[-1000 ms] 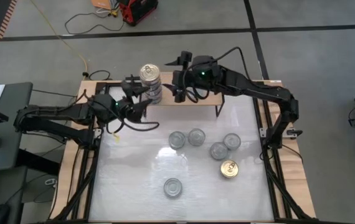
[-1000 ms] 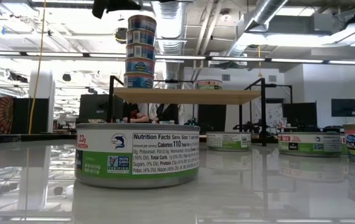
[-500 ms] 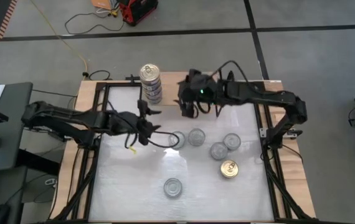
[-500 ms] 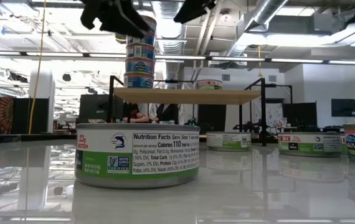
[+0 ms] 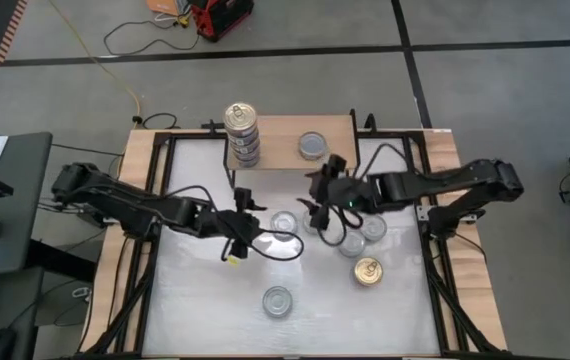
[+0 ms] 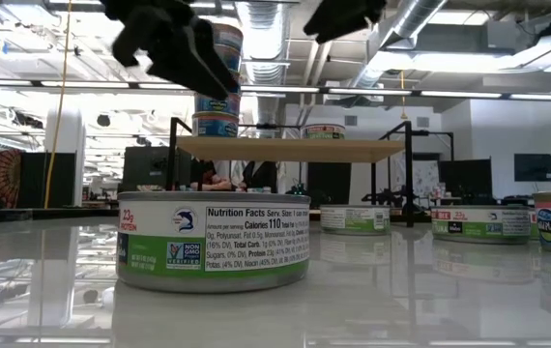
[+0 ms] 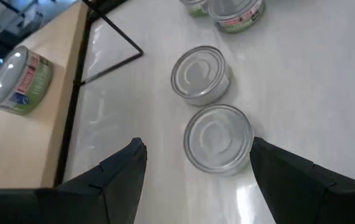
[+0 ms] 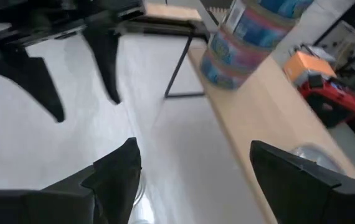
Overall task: Stack canned seafood by type on shelf
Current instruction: Stack the green tuna can on top of the other green tuna can on the shelf
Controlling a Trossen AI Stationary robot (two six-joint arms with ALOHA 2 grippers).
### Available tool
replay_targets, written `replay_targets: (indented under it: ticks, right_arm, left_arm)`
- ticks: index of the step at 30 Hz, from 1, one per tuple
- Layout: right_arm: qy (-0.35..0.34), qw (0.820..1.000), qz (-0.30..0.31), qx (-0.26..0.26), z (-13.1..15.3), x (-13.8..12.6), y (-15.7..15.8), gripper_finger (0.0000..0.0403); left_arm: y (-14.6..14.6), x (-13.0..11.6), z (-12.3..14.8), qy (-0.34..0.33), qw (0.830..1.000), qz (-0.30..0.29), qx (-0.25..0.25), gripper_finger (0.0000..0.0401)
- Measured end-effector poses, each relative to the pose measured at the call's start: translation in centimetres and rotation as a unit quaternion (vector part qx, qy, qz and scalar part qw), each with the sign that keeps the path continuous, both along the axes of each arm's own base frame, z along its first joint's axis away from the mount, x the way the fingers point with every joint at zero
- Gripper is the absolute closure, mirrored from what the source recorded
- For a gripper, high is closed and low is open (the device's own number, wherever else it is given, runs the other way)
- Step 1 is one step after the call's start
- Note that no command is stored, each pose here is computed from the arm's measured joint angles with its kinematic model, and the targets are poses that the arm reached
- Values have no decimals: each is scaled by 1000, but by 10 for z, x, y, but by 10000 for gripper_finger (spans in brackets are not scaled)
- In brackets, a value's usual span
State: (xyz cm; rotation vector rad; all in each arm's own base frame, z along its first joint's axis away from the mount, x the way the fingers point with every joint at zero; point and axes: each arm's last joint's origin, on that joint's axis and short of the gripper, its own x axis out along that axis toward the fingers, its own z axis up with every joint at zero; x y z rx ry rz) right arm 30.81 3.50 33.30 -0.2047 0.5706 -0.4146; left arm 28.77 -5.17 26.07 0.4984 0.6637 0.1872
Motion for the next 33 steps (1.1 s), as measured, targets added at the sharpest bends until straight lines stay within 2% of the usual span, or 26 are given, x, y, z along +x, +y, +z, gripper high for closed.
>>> replay_targets:
  ticks: [3, 8, 14, 19, 22, 26, 30, 33]
  right_arm:
    - [-2, 1000, -7, 0, -5, -5, 19, 74]
    - [-20, 1000, -8, 2, -7, -14, 48, 74]
    - [-39, 999, -12, 13, -8, -26, 75, 74]
    - [-38, 998, -21, 36, -18, -32, 94, 74]
    - [-38, 998, -32, 29, -39, -31, 105, 74]
    - [-22, 998, -41, 37, -83, -34, 117, 74]
    - [-19, 997, -28, 62, -111, -42, 128, 74]
    - [-14, 998, -16, 62, -125, -49, 131, 74]
  left_arm:
    - [-1, 11, -6, -28, 999, 24, -11, 126]
    - [-3, 21, -9, -78, 993, 62, -60, 126]
    - [-4, 24, -4, -114, 987, 67, -93, 126]
    - [-7, 27, -5, -128, 979, 64, -146, 126]
    - [-9, 27, -10, -116, 977, 63, -170, 126]
    - [-26, 28, -21, -85, 976, 14, -201, 126]
    - [-47, 24, -25, -72, 979, -20, -188, 126]
    - [-50, 26, -27, -79, 982, -18, -171, 126]
